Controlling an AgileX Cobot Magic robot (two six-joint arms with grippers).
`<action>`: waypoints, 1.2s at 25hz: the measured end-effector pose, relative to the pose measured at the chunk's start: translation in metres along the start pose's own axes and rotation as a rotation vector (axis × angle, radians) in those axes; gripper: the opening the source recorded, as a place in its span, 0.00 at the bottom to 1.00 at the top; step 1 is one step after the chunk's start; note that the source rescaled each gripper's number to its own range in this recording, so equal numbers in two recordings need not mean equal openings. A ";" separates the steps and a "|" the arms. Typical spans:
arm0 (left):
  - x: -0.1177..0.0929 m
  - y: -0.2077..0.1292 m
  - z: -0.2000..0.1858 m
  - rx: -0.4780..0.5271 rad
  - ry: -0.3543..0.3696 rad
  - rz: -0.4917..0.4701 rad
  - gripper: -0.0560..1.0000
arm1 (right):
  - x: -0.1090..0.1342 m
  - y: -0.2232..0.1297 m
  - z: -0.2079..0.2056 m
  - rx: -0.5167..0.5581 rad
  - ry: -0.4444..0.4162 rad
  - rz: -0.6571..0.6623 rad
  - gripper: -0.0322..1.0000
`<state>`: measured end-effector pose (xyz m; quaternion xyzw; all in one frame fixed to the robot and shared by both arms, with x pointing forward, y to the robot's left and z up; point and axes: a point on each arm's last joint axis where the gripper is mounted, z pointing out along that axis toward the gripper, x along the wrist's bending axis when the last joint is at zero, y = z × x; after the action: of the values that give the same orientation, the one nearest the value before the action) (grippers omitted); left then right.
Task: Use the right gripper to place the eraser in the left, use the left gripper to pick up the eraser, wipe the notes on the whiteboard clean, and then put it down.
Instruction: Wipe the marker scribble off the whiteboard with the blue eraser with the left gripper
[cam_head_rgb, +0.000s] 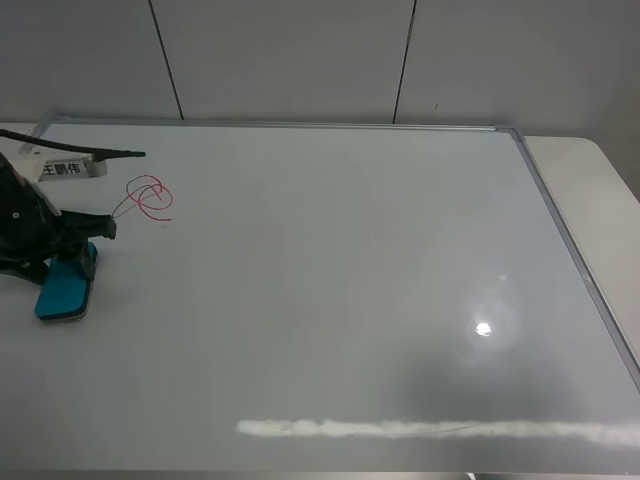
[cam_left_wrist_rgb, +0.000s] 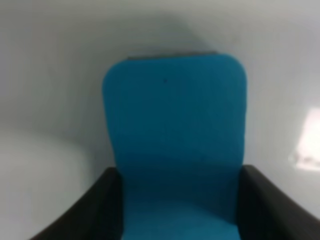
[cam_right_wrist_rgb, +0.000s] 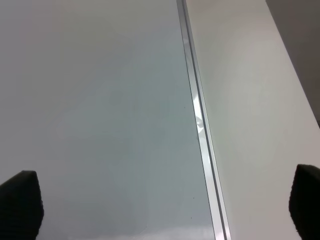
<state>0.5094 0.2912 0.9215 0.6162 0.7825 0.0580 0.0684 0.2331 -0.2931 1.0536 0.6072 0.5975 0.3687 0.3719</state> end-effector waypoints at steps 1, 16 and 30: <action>-0.002 0.009 -0.007 -0.011 0.001 0.004 0.09 | 0.000 0.000 0.000 0.000 0.000 0.000 0.99; 0.010 0.126 -0.052 -0.123 0.037 0.055 0.09 | 0.000 0.000 0.000 0.000 0.000 0.000 0.99; 0.004 0.175 0.025 -0.030 0.054 0.145 0.09 | 0.000 0.000 0.000 -0.001 0.000 0.000 0.99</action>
<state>0.6807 0.3362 0.9269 0.6682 0.7365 0.0910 0.0521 0.2331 -0.2931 1.0537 0.6071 0.5973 0.3690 0.3722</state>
